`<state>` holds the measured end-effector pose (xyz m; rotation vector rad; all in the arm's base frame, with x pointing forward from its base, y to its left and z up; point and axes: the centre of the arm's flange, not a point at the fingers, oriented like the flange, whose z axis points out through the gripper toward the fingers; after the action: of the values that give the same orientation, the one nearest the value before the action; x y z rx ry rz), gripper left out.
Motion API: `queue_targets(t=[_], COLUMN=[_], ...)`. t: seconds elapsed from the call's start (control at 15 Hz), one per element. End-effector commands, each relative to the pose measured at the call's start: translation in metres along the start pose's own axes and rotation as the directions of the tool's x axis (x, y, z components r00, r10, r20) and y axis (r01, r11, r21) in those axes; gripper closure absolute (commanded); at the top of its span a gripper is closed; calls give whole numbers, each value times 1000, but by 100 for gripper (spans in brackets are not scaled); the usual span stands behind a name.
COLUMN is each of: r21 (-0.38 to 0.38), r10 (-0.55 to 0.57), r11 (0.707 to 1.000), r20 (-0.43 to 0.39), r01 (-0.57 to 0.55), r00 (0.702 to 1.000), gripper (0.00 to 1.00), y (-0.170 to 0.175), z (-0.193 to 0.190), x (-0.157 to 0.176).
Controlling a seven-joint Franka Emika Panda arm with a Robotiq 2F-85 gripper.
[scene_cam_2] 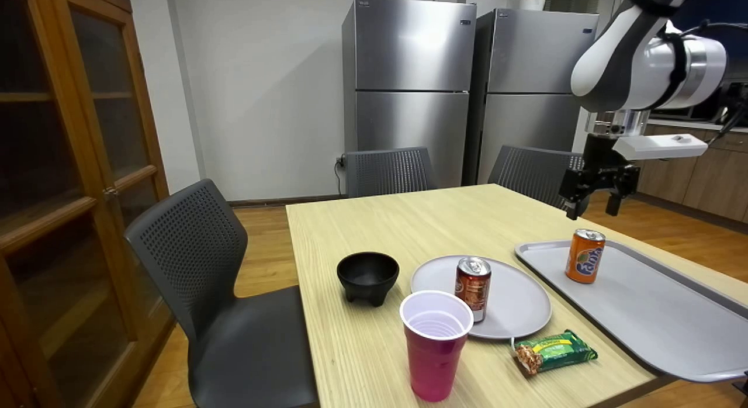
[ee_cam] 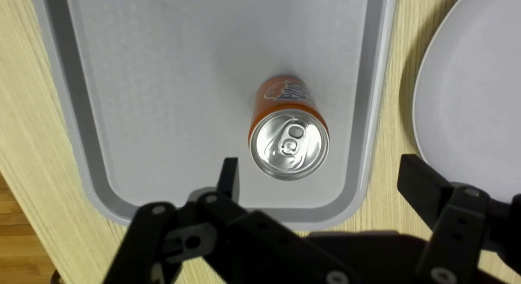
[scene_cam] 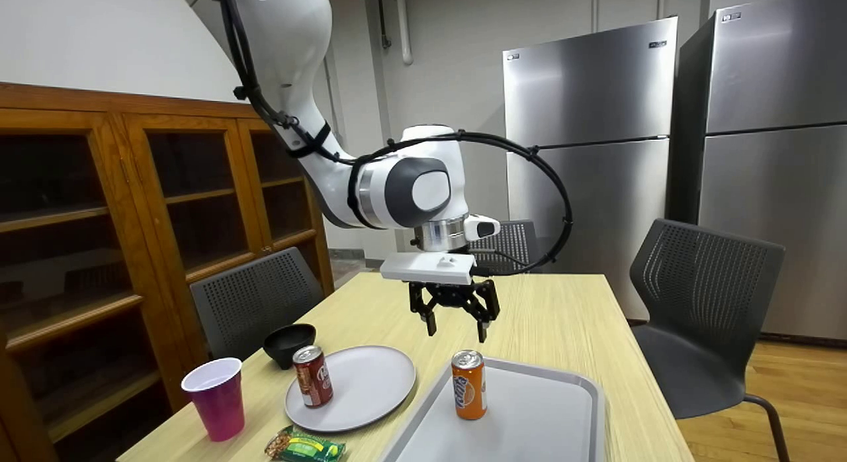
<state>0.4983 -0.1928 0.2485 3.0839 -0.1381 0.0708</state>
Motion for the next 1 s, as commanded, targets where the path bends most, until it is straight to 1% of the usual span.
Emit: queue_targets(t=[0.0, 0.13, 0.33, 0.93], r21=[-21, -19, -21, -25], r10=[29, 31, 30, 14], r11=[999, 999, 999, 1000], r20=[-14, -15, 4, 51], r01=[-30, -32, -30, -13], r00=[999, 999, 1000, 999], gripper=[0, 0, 0, 0], y=[11, 16, 20, 18], z=[14, 22, 36, 64], x=[11, 14, 17, 17])
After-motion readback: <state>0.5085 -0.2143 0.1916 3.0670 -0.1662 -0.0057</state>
